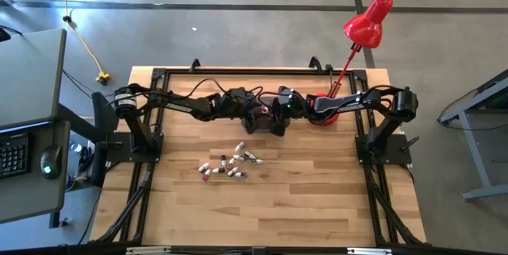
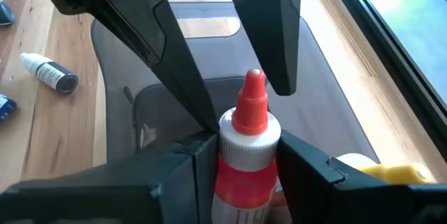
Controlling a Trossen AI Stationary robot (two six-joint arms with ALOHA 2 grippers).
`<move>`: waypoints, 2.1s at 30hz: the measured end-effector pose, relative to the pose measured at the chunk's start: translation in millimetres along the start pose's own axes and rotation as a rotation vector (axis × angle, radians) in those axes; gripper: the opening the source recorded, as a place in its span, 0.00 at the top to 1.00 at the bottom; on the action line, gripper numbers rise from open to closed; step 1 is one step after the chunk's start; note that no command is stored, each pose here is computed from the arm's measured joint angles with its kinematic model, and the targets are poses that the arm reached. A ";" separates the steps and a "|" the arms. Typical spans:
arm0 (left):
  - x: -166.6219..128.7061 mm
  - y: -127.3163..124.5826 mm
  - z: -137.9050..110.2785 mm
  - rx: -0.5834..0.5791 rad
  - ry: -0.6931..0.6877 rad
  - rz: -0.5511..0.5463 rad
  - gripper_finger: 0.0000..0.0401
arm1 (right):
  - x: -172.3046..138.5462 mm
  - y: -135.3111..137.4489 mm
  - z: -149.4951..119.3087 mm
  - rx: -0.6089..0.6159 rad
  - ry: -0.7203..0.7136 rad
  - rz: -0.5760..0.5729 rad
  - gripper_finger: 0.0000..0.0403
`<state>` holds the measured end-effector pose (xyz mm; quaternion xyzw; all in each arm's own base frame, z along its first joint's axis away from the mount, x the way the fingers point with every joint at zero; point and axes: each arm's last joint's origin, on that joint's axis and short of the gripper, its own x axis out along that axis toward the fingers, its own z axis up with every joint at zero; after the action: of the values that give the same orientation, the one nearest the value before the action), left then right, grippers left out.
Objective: Pick & Place food coloring
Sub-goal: Put the big orange food coloring bottle into the black bin
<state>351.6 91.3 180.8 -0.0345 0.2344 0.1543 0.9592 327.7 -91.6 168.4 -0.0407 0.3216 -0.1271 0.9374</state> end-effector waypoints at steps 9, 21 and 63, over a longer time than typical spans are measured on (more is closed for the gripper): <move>0.0 -1.0 -1.1 0.000 0.009 -0.035 0.52 | 0.0 0.2 0.0 -0.026 0.001 0.001 0.54; 0.0 -1.5 -1.5 0.023 0.008 -0.044 0.52 | -3.8 13.9 2.6 -0.129 0.023 -0.065 0.49; 28.8 16.1 42.4 0.156 0.671 -0.194 0.52 | -117.1 52.0 47.7 -0.191 -0.171 0.038 0.51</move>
<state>389.5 120.5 205.3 -0.0321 0.5429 0.0240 0.8389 278.9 -10.8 267.2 -0.1345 0.2521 -0.0740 0.9555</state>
